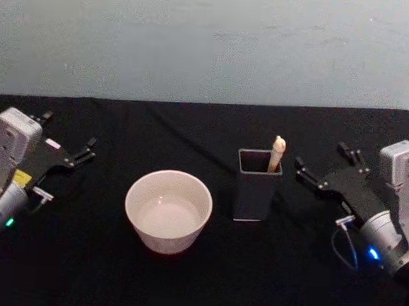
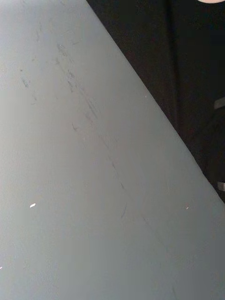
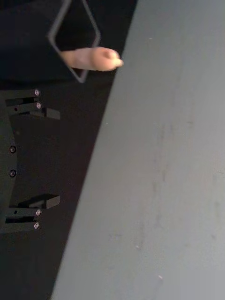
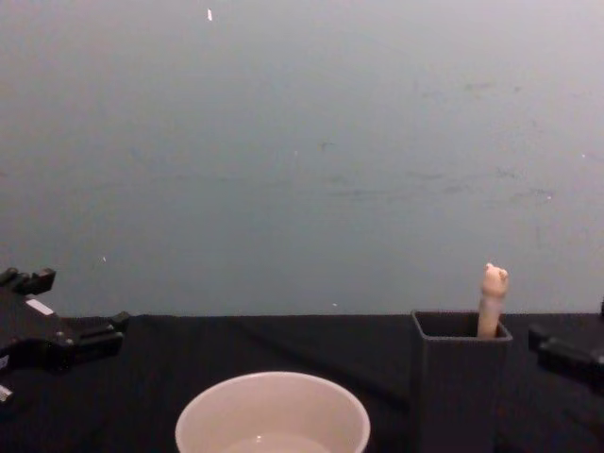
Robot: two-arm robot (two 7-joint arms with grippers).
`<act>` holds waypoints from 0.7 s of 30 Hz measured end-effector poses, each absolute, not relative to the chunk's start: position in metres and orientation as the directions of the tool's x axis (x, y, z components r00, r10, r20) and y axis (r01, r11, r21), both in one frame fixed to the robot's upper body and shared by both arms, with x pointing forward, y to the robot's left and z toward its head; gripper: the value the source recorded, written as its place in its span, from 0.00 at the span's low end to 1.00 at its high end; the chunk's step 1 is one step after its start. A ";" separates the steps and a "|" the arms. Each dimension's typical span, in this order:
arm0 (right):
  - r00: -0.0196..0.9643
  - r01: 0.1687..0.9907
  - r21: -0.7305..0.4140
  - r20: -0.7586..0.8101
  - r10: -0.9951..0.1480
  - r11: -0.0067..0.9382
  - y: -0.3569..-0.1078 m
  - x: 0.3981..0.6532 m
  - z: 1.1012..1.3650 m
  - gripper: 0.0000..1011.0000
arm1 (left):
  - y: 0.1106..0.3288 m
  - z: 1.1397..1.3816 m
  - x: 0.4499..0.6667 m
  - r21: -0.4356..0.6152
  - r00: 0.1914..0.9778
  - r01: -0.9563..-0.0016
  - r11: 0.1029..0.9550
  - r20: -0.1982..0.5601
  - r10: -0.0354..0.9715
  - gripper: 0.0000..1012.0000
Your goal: Pick up the stirring spoon with one hand, stir inside the cup, then place it back in its original position.
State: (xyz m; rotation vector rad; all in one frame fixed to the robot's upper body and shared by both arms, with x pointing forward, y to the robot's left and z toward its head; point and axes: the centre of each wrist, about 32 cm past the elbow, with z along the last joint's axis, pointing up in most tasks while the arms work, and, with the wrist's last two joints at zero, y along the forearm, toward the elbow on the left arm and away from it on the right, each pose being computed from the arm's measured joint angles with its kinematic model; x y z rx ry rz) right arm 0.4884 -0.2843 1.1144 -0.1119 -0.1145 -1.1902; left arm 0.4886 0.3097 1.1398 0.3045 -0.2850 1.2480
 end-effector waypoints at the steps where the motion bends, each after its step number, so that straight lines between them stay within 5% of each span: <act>1: 0.369 0.929 -0.032 0.148 -0.918 0.368 -0.284 0.488 1.113 0.99 | 0.310 1.140 0.489 0.070 0.292 -0.955 0.287 0.374 0.880 0.99; 21: 0.372 0.928 -0.065 0.151 -0.916 0.366 -0.281 0.489 1.105 0.99 | 0.310 1.140 0.489 0.070 0.292 -0.955 0.287 0.374 0.880 0.99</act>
